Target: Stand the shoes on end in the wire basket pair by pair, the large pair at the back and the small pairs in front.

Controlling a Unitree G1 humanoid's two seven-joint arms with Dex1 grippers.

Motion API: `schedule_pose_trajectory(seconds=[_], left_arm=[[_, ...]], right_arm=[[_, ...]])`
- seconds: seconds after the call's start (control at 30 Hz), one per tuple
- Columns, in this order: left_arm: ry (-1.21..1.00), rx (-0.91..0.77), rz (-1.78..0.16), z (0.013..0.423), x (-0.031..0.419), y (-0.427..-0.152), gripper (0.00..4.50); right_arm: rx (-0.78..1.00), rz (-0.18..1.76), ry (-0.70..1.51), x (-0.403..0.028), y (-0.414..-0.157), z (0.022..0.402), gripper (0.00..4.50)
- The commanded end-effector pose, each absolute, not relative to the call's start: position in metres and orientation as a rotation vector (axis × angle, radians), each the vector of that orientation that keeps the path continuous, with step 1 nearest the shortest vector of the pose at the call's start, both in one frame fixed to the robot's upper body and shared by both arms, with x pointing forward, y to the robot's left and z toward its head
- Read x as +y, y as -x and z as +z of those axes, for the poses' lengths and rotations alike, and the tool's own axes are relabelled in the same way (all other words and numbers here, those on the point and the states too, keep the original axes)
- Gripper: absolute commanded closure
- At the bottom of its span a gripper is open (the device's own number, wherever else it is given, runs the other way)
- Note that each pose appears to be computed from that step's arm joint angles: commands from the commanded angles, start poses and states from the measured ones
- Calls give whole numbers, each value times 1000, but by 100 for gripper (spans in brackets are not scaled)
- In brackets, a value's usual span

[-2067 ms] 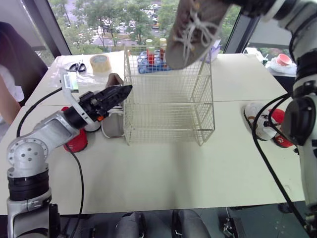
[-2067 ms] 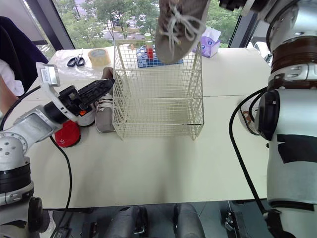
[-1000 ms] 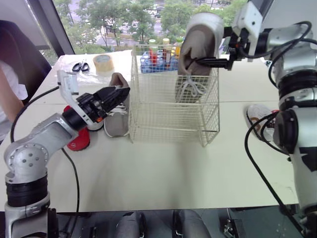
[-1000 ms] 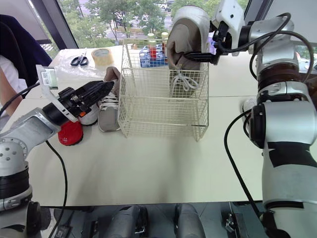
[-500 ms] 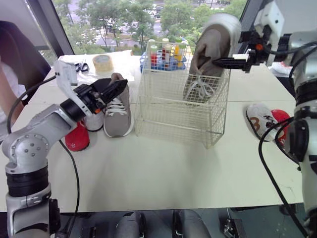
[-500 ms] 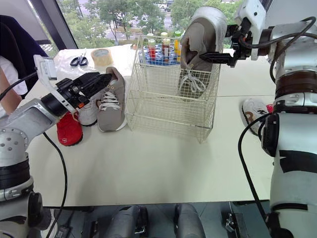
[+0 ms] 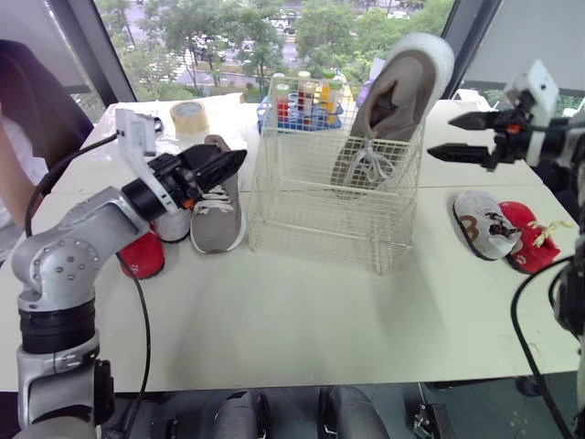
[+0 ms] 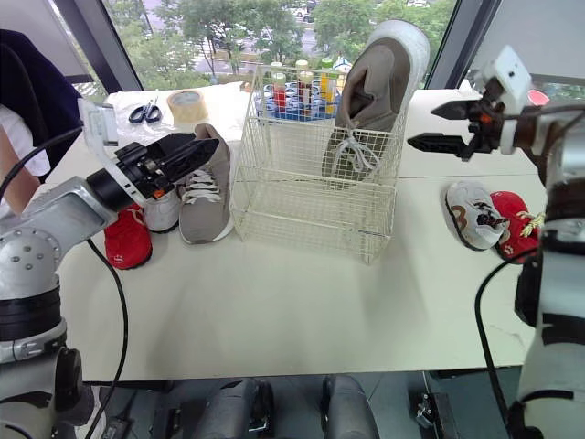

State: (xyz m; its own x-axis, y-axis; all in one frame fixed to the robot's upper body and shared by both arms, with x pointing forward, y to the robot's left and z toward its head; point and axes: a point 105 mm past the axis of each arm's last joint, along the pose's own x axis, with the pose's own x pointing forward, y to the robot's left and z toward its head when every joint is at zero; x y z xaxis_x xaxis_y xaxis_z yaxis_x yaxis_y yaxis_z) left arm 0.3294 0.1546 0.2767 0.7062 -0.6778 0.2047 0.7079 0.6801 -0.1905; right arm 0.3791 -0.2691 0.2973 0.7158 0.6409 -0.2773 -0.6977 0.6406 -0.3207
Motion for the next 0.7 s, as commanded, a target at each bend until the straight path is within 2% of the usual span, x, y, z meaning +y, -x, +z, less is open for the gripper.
schedule_pose_trajectory(seconds=[0.03, 0.2, 0.27, 0.37, 0.53, 0.7], left_arm=[[182, -97, -565, 285, 175, -358, 0], [119, 18, -370, 280, 190, -395, 0], [111, 56, -348, 278, 190, -402, 0], [58, 199, -328, 257, 186, -417, 0], [15, 325, -275, 234, 193, -432, 0], [35, 382, -267, 218, 192, -440, 0]], right_arm=[[-56, 970, 506, -230, -332, 345, 5], [-136, 1144, 581, -180, -294, 353, 5], [-148, 1178, 583, -169, -286, 353, 5], [-161, 1254, 591, -149, -275, 350, 5], [-151, 1258, 584, -141, -273, 343, 5], [-131, 1231, 582, -142, -273, 336, 5]])
